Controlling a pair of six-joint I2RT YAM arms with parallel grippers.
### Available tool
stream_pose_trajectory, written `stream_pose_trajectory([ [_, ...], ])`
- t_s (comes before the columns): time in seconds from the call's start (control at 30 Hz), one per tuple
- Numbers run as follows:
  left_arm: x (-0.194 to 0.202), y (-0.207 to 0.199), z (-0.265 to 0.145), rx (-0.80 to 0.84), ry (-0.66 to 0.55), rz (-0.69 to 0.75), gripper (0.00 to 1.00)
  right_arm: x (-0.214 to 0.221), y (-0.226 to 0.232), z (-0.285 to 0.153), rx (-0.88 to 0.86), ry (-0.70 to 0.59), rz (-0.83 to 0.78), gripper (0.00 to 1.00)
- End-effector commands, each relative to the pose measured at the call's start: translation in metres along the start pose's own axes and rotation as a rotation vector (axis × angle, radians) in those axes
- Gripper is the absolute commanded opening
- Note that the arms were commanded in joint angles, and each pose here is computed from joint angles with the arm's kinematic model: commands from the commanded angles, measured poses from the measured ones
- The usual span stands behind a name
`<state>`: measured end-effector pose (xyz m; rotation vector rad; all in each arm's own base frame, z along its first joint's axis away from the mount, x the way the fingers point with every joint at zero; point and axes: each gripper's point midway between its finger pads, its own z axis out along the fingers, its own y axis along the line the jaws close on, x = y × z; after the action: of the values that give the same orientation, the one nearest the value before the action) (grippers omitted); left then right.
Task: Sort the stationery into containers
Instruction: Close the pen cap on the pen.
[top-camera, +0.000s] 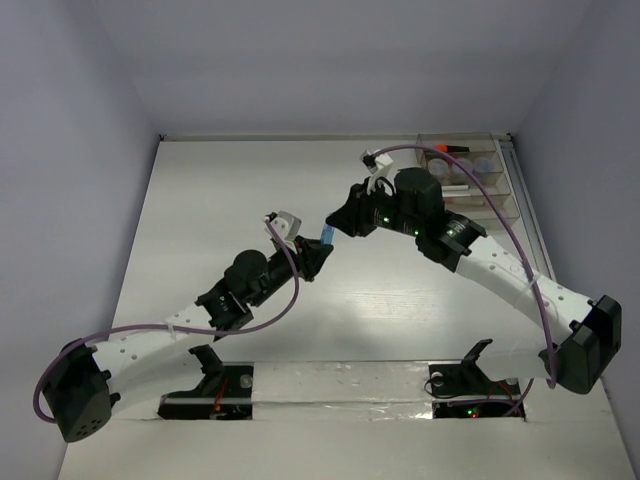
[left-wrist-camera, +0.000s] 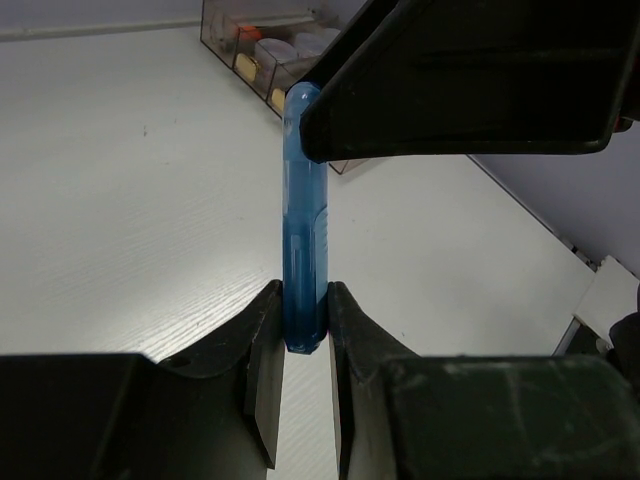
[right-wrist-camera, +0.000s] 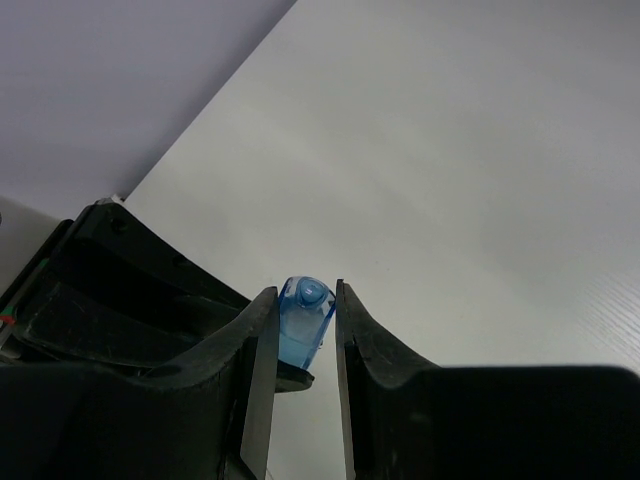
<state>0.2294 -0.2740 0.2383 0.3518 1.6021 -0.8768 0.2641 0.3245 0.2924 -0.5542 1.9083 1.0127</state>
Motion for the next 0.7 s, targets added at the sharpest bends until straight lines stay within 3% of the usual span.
stream_pose_trajectory([
  [0.0, -0.128, -0.041, -0.011, 0.122, -0.394, -0.051, 0.0, 0.056, -0.006, -0.001, 0.017, 0.174, 0.054, 0.0],
  [0.3, -0.144, -0.045, -0.009, 0.113, -0.409, -0.032, 0.0, 0.09, 0.0, 0.002, 0.008, 0.24, 0.056, 0.0],
  [0.67, -0.196, -0.062, -0.002, 0.137, -0.462, -0.012, 0.0, 0.198, -0.015, 0.007, 0.081, 0.381, 0.14, 0.0],
])
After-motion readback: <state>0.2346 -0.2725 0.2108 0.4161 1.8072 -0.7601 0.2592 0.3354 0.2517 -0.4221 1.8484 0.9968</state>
